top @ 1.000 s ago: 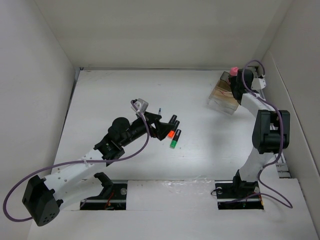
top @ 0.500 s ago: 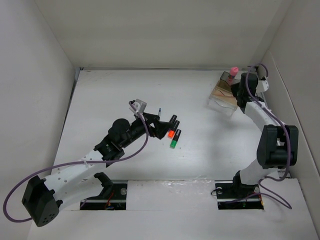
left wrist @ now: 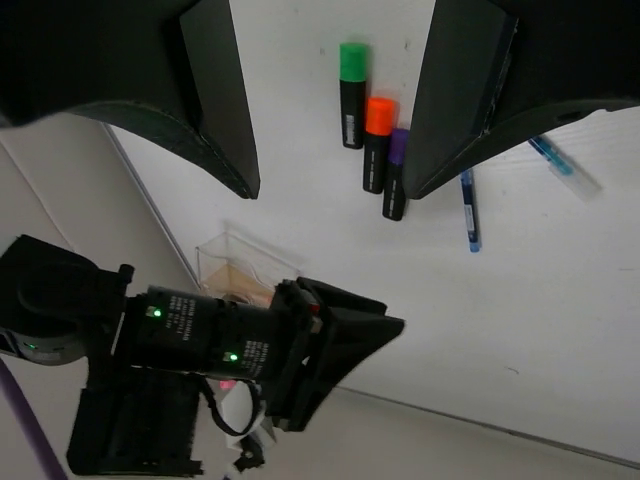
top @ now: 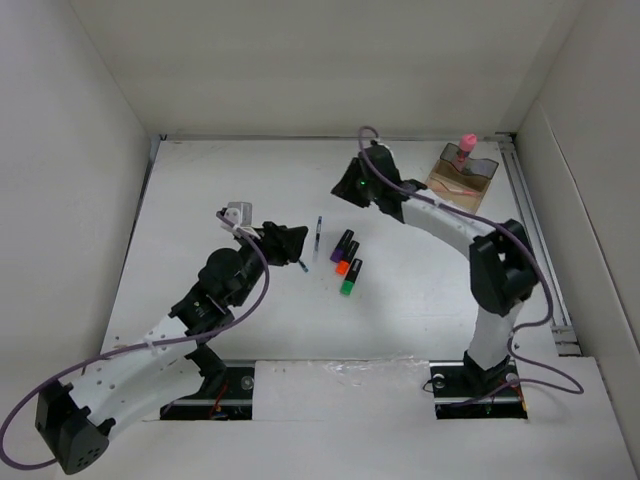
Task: Sort the stationery into containers
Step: Pick up the pen from the center of the board.
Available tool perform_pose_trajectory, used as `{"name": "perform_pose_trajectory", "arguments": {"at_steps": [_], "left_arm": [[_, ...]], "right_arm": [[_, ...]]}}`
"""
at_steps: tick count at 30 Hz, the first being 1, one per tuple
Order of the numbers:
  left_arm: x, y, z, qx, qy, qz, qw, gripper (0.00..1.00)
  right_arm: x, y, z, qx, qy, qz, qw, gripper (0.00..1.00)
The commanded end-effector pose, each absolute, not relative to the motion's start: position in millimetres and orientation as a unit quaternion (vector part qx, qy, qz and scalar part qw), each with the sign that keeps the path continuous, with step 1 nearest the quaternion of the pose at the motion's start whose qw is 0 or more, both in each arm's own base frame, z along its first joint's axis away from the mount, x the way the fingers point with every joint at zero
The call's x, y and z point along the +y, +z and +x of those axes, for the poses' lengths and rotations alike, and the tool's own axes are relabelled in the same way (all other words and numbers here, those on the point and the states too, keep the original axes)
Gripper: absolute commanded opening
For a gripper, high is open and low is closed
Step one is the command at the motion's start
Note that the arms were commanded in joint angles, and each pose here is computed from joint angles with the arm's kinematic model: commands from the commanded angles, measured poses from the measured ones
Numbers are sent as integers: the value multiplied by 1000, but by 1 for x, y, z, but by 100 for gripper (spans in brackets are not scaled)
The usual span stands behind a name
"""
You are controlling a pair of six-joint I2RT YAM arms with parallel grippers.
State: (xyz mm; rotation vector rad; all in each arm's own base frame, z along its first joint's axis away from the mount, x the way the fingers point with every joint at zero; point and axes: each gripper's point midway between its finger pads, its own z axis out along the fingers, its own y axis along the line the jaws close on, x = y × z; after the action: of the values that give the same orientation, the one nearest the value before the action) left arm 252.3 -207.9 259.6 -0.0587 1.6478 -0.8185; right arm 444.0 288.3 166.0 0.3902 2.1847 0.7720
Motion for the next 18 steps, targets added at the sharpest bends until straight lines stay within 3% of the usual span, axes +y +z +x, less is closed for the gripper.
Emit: {"name": "perform_pose_trajectory", "arguments": {"at_steps": [1, 3, 6, 8, 10, 12, 18], "left_arm": [[-193, 266, 259, 700, -339, -63, 626, 56], [-192, 270, 259, 699, -339, -63, 626, 56], [-195, 267, 259, 703, -340, -59, 622, 56], [-192, 267, 258, 704, -336, -62, 623, 56], [-191, 270, 257, 699, -339, -63, 626, 56], [-190, 274, 256, 695, -343, -65, 629, 56], [-186, 276, 252, 691, -345, -66, 631, 57]], "right_arm": [[301, 178, 450, 886, 227, 106, 391, 45], [310, 145, 454, 909, 185, 85, 363, 64], [316, 125, 462, 924, 135, 75, 349, 76], [321, 125, 466, 926, 124, 73, 348, 76], [325, 111, 468, 932, 119, 70, 336, 66], [327, 104, 468, 935, 119, 72, 326, 62], [345, 82, 457, 949, 121, 51, 287, 63]]}}
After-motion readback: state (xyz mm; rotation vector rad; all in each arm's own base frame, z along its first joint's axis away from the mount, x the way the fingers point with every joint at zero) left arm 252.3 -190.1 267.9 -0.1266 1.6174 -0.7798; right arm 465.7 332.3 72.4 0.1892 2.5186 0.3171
